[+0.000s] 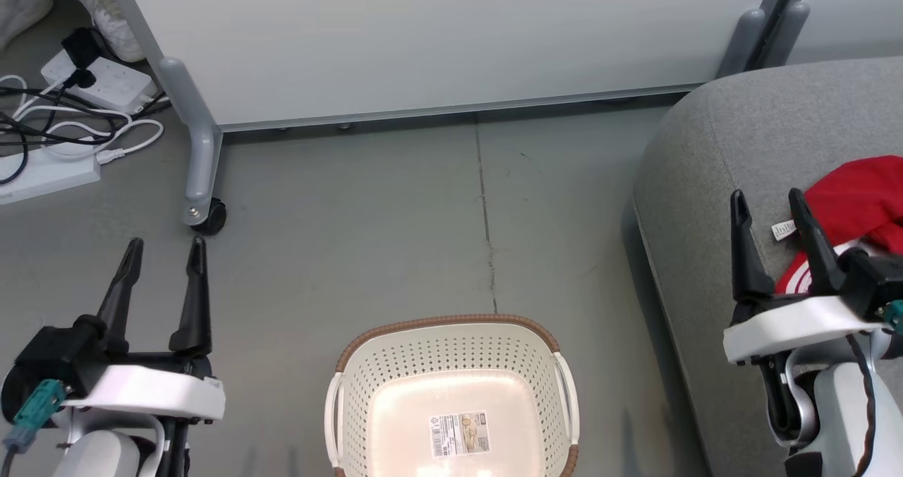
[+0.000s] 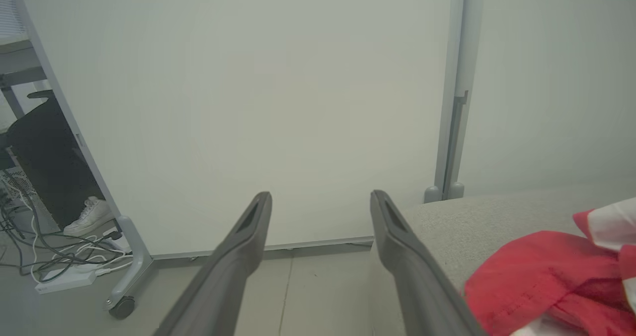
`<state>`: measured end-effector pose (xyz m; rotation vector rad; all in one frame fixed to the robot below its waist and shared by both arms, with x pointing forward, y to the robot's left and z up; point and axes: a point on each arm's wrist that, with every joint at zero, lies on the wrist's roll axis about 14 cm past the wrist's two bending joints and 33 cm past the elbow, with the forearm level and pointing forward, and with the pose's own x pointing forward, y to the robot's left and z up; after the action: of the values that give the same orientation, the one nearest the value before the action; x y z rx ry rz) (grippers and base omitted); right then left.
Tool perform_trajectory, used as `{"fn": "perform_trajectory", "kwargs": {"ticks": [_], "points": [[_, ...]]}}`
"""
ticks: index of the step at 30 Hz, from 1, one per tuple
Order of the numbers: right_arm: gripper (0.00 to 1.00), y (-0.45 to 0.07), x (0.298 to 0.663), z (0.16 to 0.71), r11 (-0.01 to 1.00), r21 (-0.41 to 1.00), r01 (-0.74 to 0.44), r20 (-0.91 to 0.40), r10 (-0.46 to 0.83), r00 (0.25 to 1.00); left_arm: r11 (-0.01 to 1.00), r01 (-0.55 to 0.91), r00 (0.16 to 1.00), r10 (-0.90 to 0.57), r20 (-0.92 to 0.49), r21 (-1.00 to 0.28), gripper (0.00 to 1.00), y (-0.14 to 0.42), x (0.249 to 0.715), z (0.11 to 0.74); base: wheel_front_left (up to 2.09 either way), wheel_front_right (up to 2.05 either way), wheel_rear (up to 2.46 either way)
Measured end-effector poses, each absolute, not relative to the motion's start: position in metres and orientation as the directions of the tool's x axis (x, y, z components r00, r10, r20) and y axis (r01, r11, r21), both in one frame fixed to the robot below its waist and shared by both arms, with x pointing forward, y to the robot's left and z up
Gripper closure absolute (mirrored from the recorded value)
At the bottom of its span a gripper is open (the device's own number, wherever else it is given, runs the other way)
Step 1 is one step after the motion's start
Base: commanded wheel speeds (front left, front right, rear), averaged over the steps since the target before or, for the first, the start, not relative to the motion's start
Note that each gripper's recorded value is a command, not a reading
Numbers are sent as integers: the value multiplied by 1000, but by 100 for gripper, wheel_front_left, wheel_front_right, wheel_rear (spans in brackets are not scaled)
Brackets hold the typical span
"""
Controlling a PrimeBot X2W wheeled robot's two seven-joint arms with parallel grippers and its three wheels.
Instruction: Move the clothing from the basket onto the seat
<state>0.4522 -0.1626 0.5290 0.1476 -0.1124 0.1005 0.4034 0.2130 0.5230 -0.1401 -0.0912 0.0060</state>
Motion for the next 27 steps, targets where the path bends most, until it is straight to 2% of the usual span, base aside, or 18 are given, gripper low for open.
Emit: {"fn": "perform_trajectory", "kwargs": {"ticks": [8,20,27], "points": [[0,-147,428,520,975,161,-150,90,137,986,987,-80,991,94,93,-141,0,241,377,522,0,0,0],[0,-141,383,511,969,179,-171,54,164,985,993,-56,995,63,71,-105,0,234,335,510,0,0,0],[0,-144,372,511,969,183,-165,45,159,986,995,-51,997,56,48,-87,0,228,323,502,0,0,0]]}}
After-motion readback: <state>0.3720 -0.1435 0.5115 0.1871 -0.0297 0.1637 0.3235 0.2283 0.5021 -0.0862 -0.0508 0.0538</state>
